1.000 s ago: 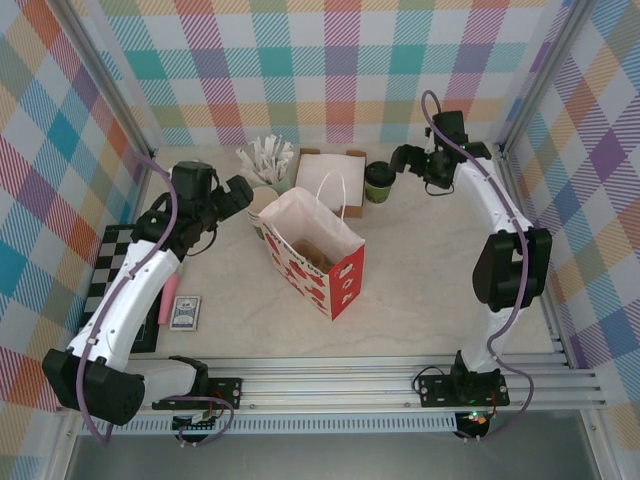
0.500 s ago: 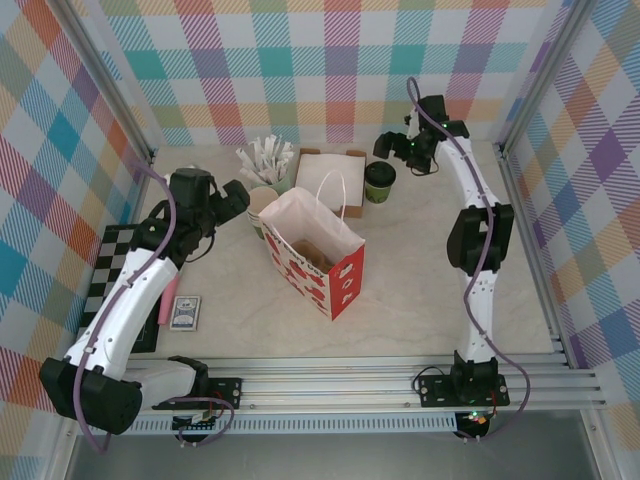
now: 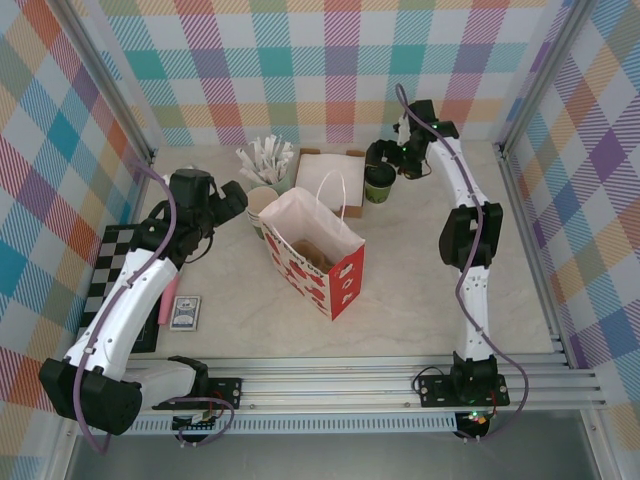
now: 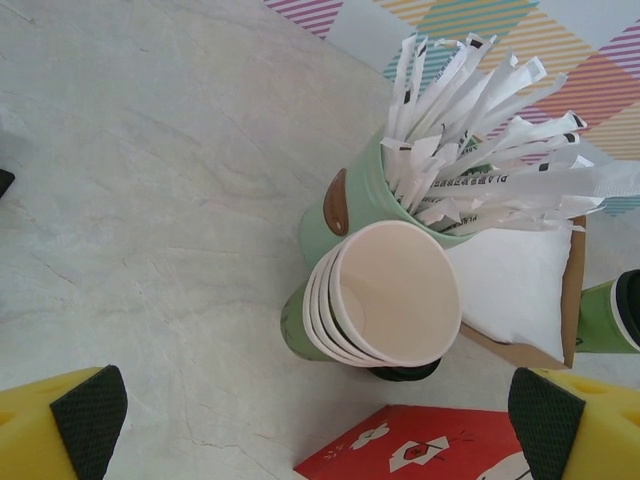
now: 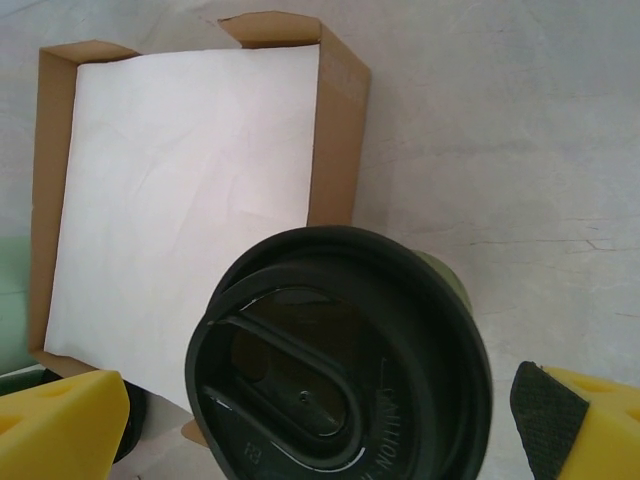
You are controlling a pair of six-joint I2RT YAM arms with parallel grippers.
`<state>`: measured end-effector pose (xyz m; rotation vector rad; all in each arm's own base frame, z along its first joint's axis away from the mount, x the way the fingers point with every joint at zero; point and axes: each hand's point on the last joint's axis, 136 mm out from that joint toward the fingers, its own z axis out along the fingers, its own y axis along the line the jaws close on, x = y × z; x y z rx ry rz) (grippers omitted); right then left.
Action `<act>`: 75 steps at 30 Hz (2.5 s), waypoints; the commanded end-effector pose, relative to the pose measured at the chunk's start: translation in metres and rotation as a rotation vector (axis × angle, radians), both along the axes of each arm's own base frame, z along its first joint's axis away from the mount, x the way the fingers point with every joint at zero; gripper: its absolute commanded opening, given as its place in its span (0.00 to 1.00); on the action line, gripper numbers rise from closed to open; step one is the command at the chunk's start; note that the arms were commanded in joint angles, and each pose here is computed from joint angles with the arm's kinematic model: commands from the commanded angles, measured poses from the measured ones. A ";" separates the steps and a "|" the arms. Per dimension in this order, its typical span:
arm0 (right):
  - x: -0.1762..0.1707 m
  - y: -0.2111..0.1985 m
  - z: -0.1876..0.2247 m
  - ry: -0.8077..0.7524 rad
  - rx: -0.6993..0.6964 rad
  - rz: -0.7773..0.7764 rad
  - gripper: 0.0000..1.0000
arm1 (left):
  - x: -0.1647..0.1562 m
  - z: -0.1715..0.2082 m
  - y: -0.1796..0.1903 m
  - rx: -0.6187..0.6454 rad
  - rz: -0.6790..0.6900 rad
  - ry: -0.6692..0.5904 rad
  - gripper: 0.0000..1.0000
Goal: Pack the takeout coffee
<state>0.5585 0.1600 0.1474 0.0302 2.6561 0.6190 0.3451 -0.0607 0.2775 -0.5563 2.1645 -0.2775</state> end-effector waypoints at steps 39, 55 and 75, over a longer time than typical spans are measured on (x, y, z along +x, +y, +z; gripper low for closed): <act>-0.070 -0.009 -0.002 0.041 -0.054 0.019 0.81 | -0.007 0.007 -0.007 -0.046 -0.053 -0.041 1.00; -0.174 -0.025 -0.036 0.091 -0.087 0.016 0.83 | -0.005 -0.005 -0.044 -0.134 -0.177 0.127 0.93; -0.181 -0.042 -0.005 0.049 -0.228 -0.035 1.00 | -0.029 -0.006 -0.097 -0.123 -0.337 0.231 0.73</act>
